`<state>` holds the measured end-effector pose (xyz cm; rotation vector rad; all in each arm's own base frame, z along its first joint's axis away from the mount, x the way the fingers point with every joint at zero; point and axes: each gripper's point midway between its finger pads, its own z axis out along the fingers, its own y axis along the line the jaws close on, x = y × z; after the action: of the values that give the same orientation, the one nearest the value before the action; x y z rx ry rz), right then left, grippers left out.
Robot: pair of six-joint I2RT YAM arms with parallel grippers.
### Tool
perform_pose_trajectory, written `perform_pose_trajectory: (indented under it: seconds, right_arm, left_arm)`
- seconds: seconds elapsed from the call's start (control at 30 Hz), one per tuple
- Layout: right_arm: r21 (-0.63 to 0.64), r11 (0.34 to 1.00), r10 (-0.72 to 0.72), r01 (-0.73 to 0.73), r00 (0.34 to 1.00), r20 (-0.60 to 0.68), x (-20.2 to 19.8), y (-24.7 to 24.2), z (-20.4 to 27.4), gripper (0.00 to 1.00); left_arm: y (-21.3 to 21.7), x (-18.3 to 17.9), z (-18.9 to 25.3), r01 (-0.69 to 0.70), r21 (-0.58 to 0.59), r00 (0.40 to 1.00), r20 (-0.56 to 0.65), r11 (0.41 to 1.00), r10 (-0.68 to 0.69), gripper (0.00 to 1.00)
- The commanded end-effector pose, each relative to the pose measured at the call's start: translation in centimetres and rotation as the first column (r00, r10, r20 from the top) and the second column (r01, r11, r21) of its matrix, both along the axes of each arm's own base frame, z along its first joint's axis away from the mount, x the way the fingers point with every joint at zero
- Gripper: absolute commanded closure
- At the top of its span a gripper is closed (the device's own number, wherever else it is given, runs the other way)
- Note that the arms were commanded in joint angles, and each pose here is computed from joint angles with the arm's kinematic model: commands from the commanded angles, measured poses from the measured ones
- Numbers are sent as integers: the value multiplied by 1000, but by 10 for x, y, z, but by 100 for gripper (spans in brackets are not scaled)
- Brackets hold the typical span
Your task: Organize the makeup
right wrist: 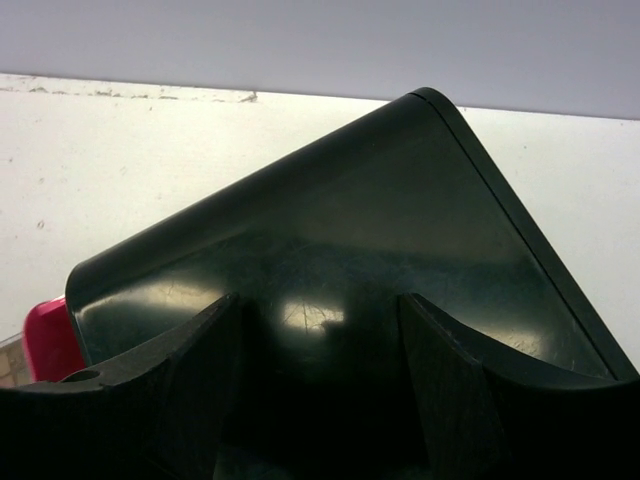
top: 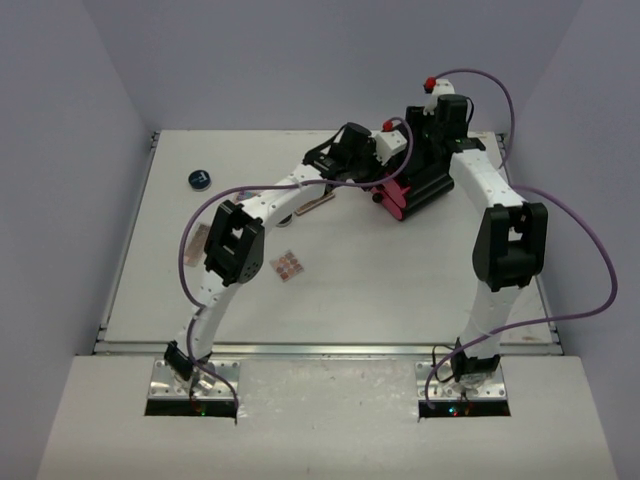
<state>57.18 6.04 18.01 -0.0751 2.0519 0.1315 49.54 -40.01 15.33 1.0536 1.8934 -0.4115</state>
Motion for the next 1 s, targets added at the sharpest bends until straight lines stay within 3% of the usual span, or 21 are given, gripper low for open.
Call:
perform_pose_trajectory:
  seconds: [0.0, 0.1, 0.27, 0.3, 0.33, 0.37, 0.47, 0.73, 0.87, 0.97]
  right_arm:
    - [41, 999, 35, -25, 962, -271, -45, 9, -76, 34]
    - [46, 999, 40, -29, 962, -271, -47, 10, -77, 34]
    - [47, 998, 41, -30, 962, -270, -47, 11, -78, 34]
    - [50, 998, 43, -31, 961, -272, -47, 11, -78, 34]
    - [50, 998, 43, -31, 962, -270, -47, 11, -78, 34]
    - [50, 998, 43, -31, 962, -270, -47, 11, -78, 34]
    - [58, 998, 49, -35, 962, -268, -47, 13, -77, 34]
    - [54, 998, 48, -35, 965, -258, -46, 11, -72, 34]
    - [58, 998, 49, -35, 966, -255, -45, 11, -70, 34]
    - [64, 997, 55, -40, 966, -254, -46, 13, -69, 34]
  left_arm:
    - [-32, 26, 64, 5, -129, 978, 209, 992, 22, 99]
    - [-37, 31, 58, -15, -153, 978, 204, 988, 47, 92]
    - [-47, 32, 45, -28, -171, 981, 183, 985, 60, 71]
    - [-46, 32, 45, -37, -171, 982, 178, 985, 68, 66]
    - [-45, 33, 45, -49, -171, 981, 176, 984, 79, 54]
    - [-44, 32, 44, -51, -171, 982, 172, 984, 81, 53]
    - [-39, 31, 46, -79, -170, 982, 157, 982, 106, 31]
    - [-20, 6, 67, -89, -156, 988, 109, 984, 107, 21]
    - [-12, -14, 71, -61, -143, 994, 81, 988, 73, 0]
    - [-5, -31, 68, -20, -113, 997, 66, 993, 27, 0]
